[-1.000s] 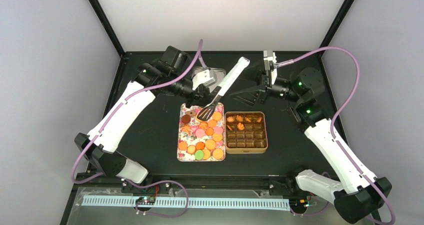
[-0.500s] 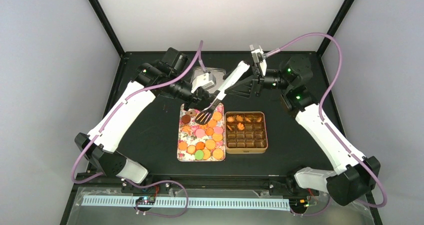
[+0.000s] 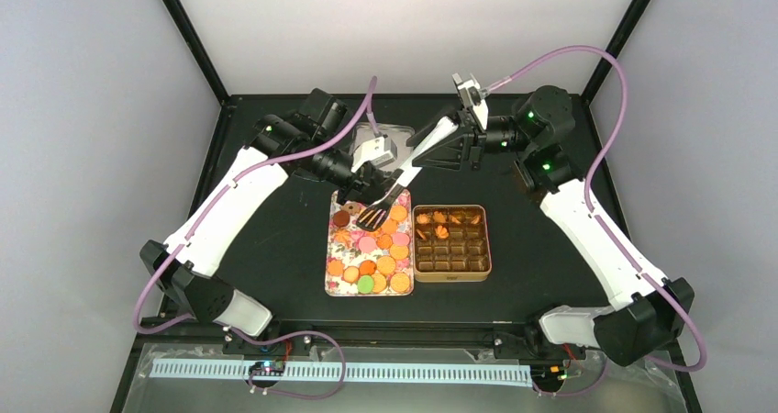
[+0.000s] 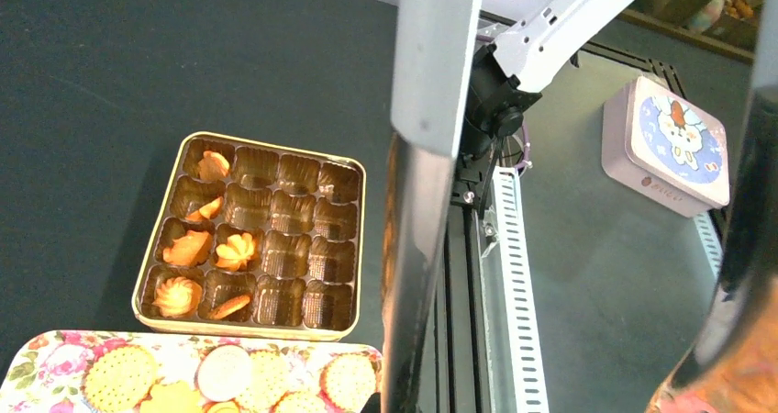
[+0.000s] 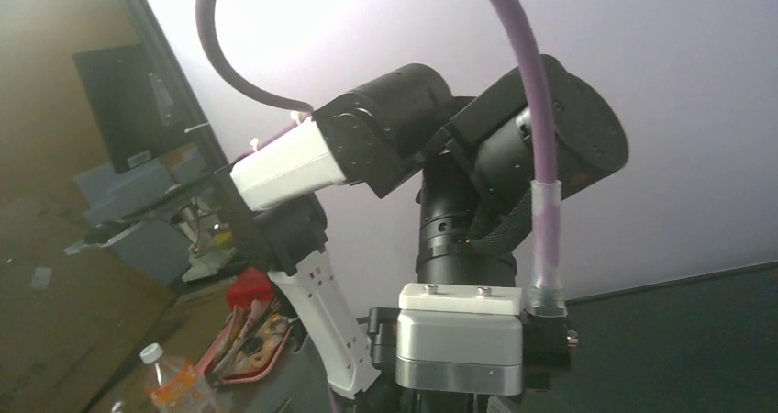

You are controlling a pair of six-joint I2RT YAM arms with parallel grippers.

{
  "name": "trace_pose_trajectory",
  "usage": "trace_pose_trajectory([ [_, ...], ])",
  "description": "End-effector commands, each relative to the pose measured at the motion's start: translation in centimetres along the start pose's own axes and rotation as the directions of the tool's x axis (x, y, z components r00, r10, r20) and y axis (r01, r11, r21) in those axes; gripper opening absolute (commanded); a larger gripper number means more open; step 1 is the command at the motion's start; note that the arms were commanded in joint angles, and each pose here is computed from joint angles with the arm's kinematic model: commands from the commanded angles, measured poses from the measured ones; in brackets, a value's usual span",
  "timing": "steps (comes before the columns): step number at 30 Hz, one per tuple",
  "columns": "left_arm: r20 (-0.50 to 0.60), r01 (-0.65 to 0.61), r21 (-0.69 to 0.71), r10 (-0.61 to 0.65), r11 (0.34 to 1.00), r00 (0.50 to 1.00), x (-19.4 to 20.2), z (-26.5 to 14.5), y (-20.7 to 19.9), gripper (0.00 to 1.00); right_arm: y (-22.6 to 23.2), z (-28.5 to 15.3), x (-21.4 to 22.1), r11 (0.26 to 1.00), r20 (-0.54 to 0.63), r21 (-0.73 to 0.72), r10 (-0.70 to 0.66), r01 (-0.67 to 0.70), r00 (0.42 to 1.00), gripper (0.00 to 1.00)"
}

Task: Pack the cookies
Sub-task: Pass from the left arm to the right

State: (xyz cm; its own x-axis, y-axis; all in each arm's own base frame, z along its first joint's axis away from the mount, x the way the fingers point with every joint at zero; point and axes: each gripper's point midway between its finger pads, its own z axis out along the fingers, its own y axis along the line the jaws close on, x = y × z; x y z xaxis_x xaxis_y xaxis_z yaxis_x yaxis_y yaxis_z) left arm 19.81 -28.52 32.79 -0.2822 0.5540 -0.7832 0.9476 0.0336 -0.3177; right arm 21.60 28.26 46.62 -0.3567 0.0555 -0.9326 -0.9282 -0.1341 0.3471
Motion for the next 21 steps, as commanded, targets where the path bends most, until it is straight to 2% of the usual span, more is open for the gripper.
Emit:
trace_pose_trajectory([
  [1,0.033,-0.061,0.012,0.06,0.998,0.998,-1.4,-0.9,-0.9,0.02,0.6,0.0,0.6,0.998,-0.055,-0.051,0.03,-0.033,0.998,0.55],
  [8,0.036,-0.073,0.009,0.072,0.997,0.997,-1.7,-1.3,-1.3,0.02,-0.3,-0.1,2.4,0.998,-0.104,-0.029,0.06,-0.063,0.993,0.54],
  [12,0.032,-0.07,0.009,0.07,0.998,0.997,-1.7,-1.2,-1.2,0.02,-0.4,0.0,2.0,0.997,-0.082,-0.028,0.065,-0.067,0.995,0.5],
  [21,0.036,-0.065,0.01,0.065,0.998,0.997,-1.9,-1.1,-1.0,0.02,0.0,0.7,1.7,0.995,-0.071,-0.063,0.079,-0.083,0.994,0.49],
])
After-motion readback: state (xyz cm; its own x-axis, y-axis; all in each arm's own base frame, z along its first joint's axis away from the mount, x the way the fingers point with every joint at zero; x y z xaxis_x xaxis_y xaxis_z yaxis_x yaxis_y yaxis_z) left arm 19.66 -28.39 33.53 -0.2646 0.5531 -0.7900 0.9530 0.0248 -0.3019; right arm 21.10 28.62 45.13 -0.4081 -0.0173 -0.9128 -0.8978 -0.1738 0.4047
